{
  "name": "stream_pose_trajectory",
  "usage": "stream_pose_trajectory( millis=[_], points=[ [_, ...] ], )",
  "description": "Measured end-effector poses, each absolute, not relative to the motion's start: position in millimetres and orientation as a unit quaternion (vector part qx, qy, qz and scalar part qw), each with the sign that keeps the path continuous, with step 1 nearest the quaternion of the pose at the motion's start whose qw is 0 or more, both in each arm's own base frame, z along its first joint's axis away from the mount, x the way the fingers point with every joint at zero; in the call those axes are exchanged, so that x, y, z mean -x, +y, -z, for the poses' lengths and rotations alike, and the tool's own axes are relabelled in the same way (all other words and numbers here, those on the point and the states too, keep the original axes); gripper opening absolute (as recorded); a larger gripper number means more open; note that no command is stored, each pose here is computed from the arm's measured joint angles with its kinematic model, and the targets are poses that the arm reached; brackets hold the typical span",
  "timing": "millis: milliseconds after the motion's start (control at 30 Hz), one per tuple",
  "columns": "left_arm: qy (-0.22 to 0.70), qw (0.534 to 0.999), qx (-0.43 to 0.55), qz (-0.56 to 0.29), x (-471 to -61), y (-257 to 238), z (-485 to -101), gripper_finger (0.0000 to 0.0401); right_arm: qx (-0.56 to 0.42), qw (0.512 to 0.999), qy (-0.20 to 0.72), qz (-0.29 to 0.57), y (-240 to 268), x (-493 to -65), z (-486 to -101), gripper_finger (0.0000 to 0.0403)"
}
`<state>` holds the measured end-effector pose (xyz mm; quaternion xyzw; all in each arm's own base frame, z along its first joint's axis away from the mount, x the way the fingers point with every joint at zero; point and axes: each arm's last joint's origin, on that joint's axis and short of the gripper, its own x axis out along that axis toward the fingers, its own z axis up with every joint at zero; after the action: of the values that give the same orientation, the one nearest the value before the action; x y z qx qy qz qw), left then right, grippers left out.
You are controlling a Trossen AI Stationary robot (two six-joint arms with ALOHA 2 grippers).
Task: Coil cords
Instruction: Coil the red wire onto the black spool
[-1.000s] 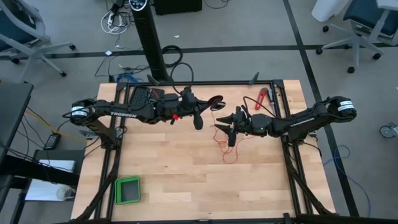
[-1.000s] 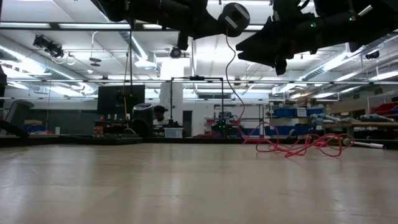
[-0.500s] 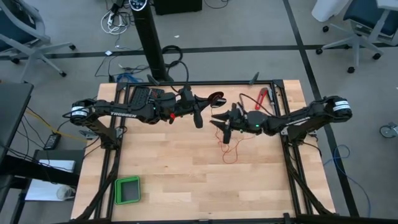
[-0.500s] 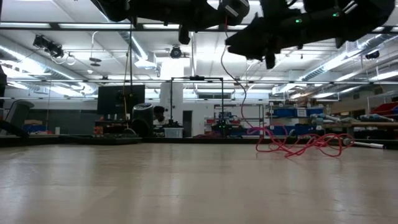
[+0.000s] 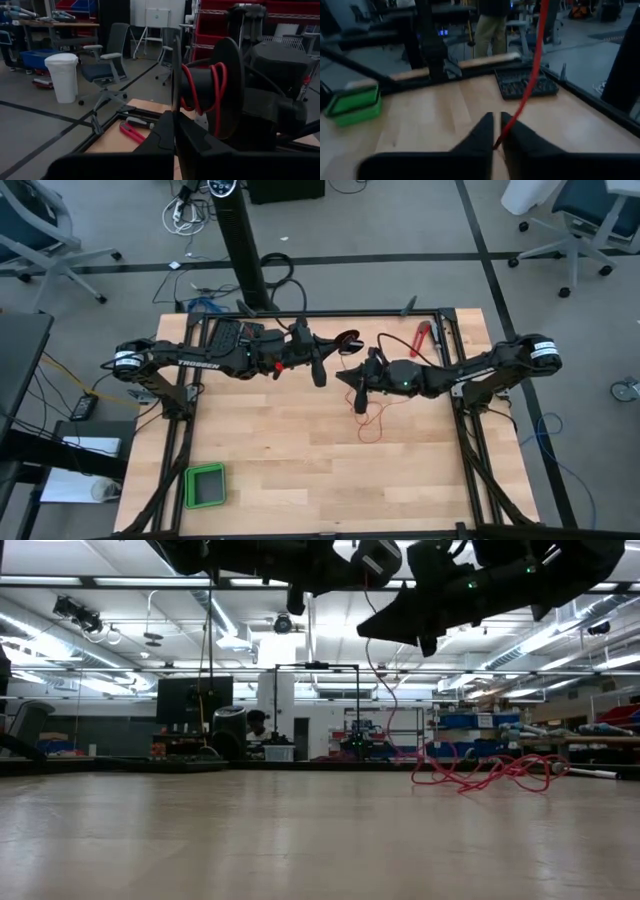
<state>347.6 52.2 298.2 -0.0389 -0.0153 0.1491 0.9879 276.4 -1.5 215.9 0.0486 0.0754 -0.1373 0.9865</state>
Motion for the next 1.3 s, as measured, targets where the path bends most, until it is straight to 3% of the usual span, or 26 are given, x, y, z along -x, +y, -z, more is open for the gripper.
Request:
stream_pose_trajectory(
  millis=[200,400,667,1100,1300],
  points=[
    [0.013,0.988,0.039,-0.150,-347.6,52.2,-292.6,0.0006,-0.047,0.978,0.127,0.158,-3.2,-260.5,-220.8,0.0003],
    [0.053,0.986,0.039,-0.152,-347.0,52.1,-284.9,0.0006,-0.026,0.957,0.163,0.239,-8.4,-227.1,-237.7,0.0002],
    [0.123,0.979,0.012,-0.165,-344.5,52.7,-272.7,0.0006,-0.042,0.965,0.083,0.245,-11.0,-193.3,-276.0,0.0001],
    [0.176,0.964,-0.021,-0.200,-340.8,54.4,-264.1,0.0006,-0.018,0.972,0.091,0.216,-21.0,-231.3,-310.9,0.0004],
    [0.188,0.958,-0.025,-0.216,-339.5,55.1,-261.2,0.0006,0.011,0.978,0.120,0.168,-19.4,-255.5,-306.0,0.0044]
  ],
)
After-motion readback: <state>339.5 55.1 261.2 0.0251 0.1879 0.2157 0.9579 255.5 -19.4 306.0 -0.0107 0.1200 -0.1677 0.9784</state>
